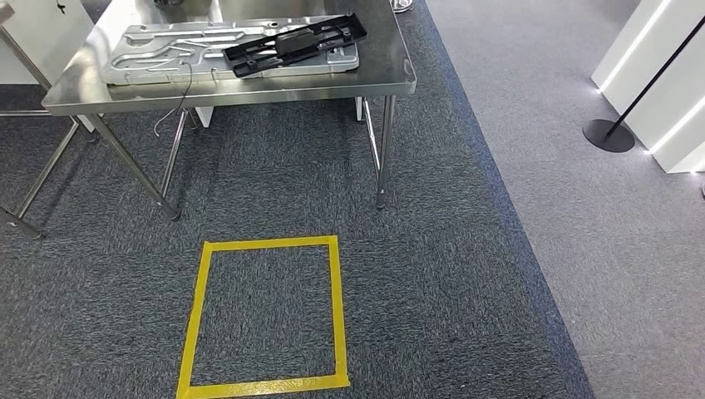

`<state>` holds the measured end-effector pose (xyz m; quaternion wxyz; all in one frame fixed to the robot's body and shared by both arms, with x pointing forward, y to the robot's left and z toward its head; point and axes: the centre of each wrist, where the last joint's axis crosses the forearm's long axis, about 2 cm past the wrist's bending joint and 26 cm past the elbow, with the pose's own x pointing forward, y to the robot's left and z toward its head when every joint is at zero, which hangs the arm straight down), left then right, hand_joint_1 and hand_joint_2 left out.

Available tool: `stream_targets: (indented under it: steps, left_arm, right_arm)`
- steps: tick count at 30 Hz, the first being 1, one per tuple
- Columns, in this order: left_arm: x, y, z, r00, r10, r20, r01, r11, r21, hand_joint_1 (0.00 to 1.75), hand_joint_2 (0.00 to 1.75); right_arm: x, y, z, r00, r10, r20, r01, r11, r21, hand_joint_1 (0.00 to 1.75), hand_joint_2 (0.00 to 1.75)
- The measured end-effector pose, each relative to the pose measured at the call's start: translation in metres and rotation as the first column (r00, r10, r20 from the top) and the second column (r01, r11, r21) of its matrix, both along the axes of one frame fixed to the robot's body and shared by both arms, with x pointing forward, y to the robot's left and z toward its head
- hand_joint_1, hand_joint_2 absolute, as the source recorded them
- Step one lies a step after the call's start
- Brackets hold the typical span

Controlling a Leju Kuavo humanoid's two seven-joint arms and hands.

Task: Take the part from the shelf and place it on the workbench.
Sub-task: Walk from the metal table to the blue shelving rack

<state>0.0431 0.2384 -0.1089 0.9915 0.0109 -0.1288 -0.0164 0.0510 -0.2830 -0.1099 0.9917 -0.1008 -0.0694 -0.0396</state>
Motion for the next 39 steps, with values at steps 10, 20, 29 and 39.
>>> stream_targets:
  steps: [10,20,29,39]
  left_arm:
    - [-0.014,-0.001,-0.001,0.999,-0.010,-0.031,0.009,0.999,-0.032,0.00,0.00]
    - [-0.006,-0.013,0.001,1.000,-0.014,0.002,0.014,0.994,-0.108,0.00,0.00]
    - [-0.024,-0.004,-0.001,1.000,-0.007,-0.026,0.004,0.994,-0.108,0.00,0.00]
    - [-0.051,0.013,-0.004,0.997,0.001,-0.079,-0.008,0.996,-0.086,0.00,0.00]
  right_arm:
    - [0.006,-0.012,0.001,0.999,0.002,0.047,-0.002,1.000,-0.015,0.00,0.00]
    - [-0.026,-0.012,-0.002,1.000,0.011,0.010,-0.011,1.000,0.018,0.00,0.00]
    - [-0.020,-0.017,-0.001,0.998,0.024,0.055,-0.026,0.999,0.031,0.00,0.00]
    - [0.004,-0.023,0.003,0.987,0.041,0.153,-0.048,0.998,0.038,0.00,0.00]
